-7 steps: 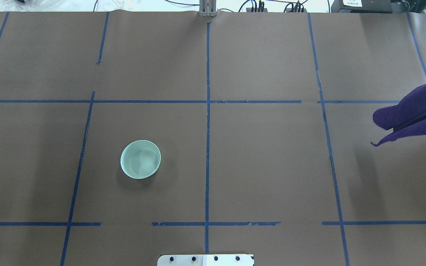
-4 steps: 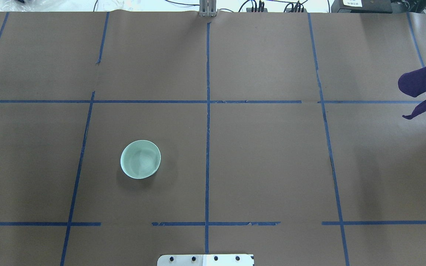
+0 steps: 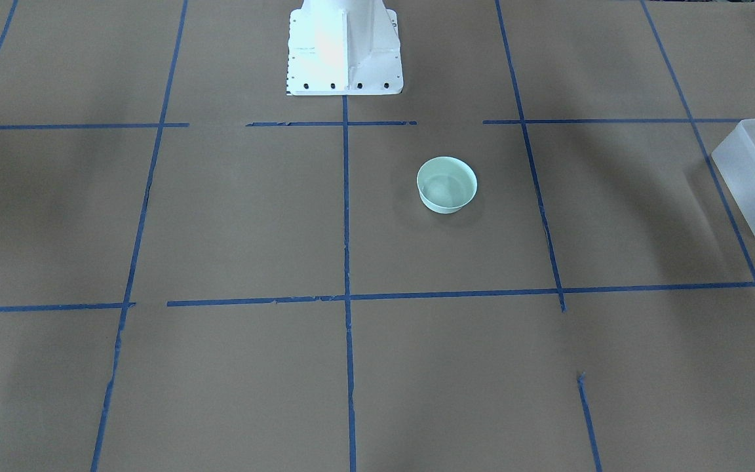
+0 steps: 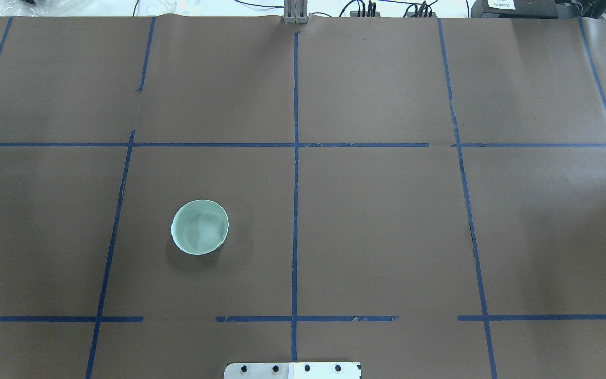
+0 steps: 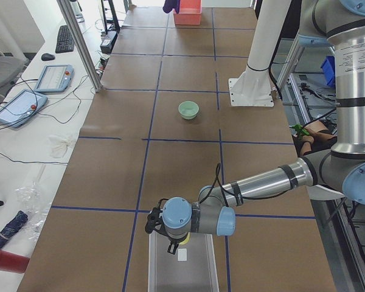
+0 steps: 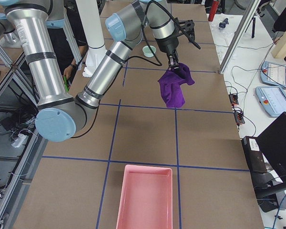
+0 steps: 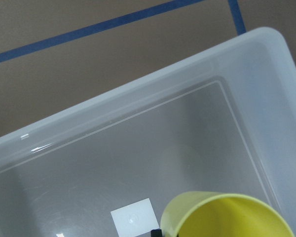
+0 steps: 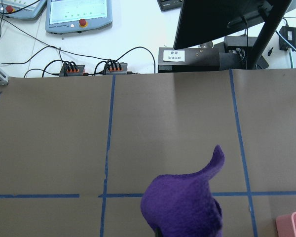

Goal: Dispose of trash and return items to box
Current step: 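Release the cup in the clear bin while the right gripper lifts the cloth, then drop the purple cloth into the pink bin with the right gripper, then reach the left gripper to the pale green bowl rim, then grasp the bowl rim and lift it with the left gripper, then carry the bowl into the clear bin and release it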

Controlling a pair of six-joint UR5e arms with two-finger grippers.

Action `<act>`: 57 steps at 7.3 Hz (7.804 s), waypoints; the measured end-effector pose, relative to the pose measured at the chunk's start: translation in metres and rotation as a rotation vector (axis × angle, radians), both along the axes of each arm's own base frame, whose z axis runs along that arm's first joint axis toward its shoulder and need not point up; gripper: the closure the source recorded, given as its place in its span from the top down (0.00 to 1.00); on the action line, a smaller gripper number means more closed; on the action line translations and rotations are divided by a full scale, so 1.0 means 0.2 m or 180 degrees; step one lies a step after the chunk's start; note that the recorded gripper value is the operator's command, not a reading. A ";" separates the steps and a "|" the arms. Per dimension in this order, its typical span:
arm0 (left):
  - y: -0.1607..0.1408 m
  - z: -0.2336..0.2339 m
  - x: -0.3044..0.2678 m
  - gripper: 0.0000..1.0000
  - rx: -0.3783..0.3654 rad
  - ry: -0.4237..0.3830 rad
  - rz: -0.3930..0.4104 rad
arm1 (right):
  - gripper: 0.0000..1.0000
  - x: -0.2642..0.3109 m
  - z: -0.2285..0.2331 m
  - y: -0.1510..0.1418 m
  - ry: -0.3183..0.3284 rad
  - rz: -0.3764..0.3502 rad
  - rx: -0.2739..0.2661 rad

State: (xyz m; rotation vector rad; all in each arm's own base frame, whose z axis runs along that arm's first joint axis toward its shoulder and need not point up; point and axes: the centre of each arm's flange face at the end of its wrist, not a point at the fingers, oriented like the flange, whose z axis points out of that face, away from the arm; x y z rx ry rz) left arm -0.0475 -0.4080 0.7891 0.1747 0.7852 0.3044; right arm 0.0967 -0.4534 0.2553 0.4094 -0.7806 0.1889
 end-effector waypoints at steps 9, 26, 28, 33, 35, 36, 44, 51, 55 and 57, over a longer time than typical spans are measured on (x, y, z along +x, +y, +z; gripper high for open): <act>-0.60 -0.88 -0.02 1.00 0.0232 -0.0008 -0.0143 | 0.00 0.53 1.14 0.18 0.0951 -0.1015 0.0061; -0.32 -2.18 1.31 1.00 -0.0731 0.0519 -0.0798 | 1.00 -0.24 1.53 -0.08 0.0077 -0.0903 -0.0849; -0.24 -2.21 1.49 1.00 -0.0836 0.0531 -0.0812 | 1.00 -0.25 1.69 -0.11 0.0054 -0.0924 -0.0704; -0.06 -2.26 1.97 1.00 -0.1057 0.0462 -0.0865 | 1.00 -0.18 1.89 -0.10 -0.0087 -0.0911 -0.0772; 0.00 -2.27 2.28 1.00 -0.1194 0.0377 -0.0940 | 1.00 -0.17 1.90 -0.10 -0.0097 -0.0932 -0.0751; 0.02 -2.23 2.38 0.90 -0.1214 0.0394 -0.0956 | 1.00 -0.17 1.90 -0.10 -0.0099 -0.0937 -0.0749; 0.08 -2.20 2.49 0.00 -0.1276 0.0558 -0.0996 | 1.00 -0.17 1.88 -0.11 -0.0099 -0.0938 -0.0714; -0.38 -2.28 1.67 0.00 -0.0771 0.0290 -0.1319 | 1.00 -0.17 1.84 -0.13 -0.0084 -0.0918 -0.0615; -0.59 -1.94 1.05 0.00 -0.0248 -0.0243 -0.1163 | 1.00 -0.18 1.87 -0.11 -0.0127 -0.0923 -0.0668; -0.68 -1.69 0.69 0.00 -0.0065 -0.0535 -0.1049 | 1.00 -0.18 1.90 -0.08 -0.0184 -0.0933 -0.0704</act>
